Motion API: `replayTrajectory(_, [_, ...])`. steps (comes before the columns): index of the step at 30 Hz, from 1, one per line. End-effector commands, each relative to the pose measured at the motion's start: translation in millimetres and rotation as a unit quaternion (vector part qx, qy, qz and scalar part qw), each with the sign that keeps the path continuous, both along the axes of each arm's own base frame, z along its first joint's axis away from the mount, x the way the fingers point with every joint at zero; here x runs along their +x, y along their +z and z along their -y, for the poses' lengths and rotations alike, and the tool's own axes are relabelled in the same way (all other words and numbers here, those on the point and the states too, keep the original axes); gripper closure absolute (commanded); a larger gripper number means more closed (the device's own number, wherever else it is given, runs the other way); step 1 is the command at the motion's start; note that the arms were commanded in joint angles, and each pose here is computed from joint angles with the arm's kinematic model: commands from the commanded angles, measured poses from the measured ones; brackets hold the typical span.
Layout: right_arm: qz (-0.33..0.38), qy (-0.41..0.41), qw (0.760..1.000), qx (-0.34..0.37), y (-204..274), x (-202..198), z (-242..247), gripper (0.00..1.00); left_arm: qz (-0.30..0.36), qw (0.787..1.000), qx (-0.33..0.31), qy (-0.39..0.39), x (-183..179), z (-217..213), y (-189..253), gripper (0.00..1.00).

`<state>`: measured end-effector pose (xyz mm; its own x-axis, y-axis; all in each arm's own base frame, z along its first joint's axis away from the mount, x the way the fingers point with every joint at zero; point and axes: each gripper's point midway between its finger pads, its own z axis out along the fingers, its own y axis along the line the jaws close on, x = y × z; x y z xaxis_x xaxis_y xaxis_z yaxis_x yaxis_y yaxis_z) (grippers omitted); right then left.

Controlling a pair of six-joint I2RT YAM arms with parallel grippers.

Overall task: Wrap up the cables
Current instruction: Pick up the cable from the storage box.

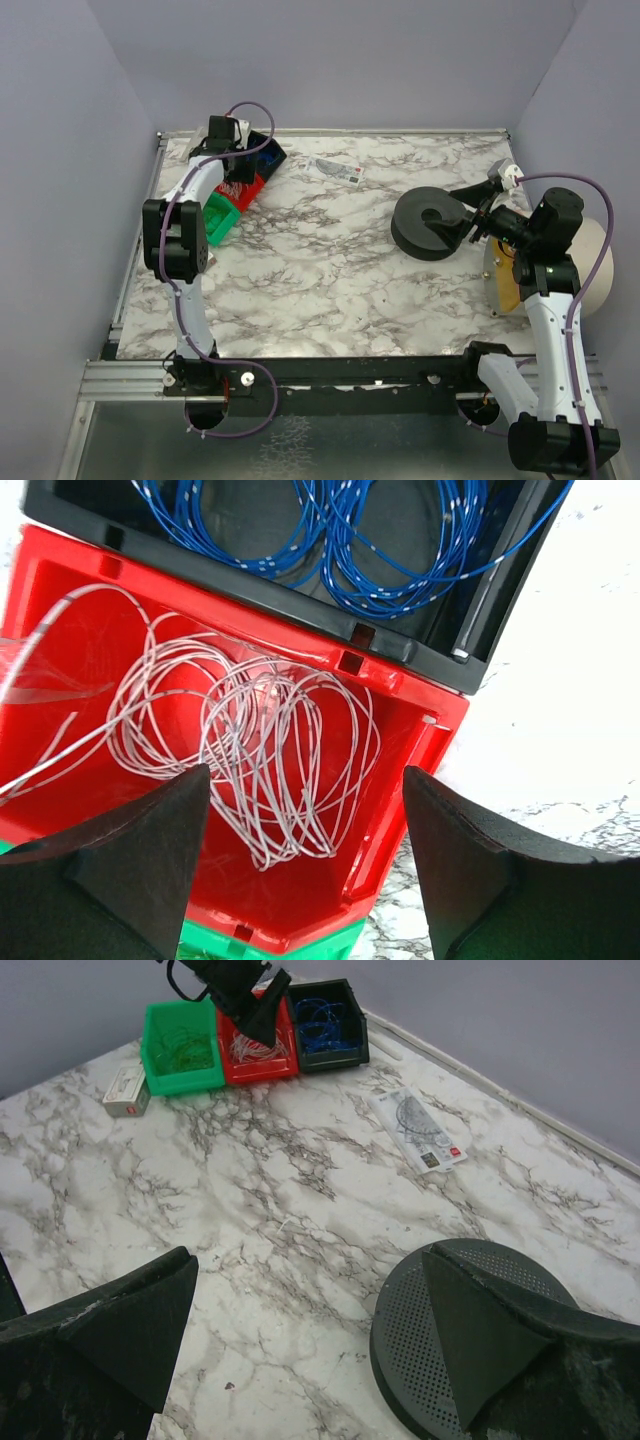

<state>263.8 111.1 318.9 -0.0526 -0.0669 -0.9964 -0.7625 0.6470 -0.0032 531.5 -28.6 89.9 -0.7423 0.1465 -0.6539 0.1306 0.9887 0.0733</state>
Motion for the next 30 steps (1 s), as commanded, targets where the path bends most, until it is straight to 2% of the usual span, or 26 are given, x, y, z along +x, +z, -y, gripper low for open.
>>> replayTrajectory(1, [0.001, -0.004, 1.000, -0.005, -4.9, 2.9, 2.6, 0.00, 0.057, 0.998, -0.013, -0.012, 2.9, 2.9, 47.8, 0.22])
replayTrajectory(13, [0.004, -0.003, 1.000, -0.008, -4.3, 2.2, 2.4, 0.00, 0.028, 0.999, 0.007, 0.022, 8.7, -10.0, 23.4, 0.14])
replayTrajectory(30, [0.002, -0.004, 1.000, -0.009, -6.2, 2.8, 3.0, 0.00, -0.005, 0.999, 0.010, 0.041, 11.9, -22.5, -4.2, 0.12])
